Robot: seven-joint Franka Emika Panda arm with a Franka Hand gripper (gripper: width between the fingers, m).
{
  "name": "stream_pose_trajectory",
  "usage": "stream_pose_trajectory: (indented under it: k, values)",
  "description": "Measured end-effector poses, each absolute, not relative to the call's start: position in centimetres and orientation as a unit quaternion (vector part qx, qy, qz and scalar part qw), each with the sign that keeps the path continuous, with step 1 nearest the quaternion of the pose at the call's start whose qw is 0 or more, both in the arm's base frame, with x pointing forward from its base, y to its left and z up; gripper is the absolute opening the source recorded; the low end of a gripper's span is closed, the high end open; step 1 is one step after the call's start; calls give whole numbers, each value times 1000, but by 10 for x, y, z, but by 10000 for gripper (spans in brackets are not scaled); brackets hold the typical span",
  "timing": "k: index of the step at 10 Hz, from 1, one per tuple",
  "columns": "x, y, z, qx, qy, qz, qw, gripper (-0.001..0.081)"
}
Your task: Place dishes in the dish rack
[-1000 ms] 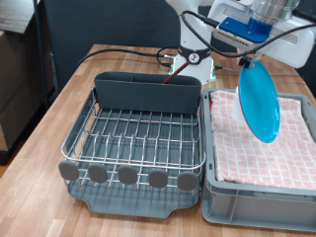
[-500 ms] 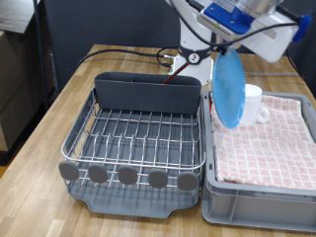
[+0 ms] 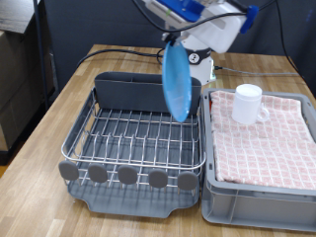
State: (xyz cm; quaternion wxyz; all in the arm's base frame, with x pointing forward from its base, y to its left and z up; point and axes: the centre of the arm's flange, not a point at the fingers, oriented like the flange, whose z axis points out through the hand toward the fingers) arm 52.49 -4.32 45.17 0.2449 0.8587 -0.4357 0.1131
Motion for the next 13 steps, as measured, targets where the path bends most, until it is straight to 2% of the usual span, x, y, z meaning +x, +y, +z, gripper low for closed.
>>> stream_pose_trajectory:
  k: [2,6,10,13]
  values:
    - [520,-81,454,876,-391,113,259,18]
    - [517,-90,452,883,-375,109,262,18]
    - [515,-131,446,888,-332,144,285,18]
    - [509,-155,444,888,-320,135,300,18]
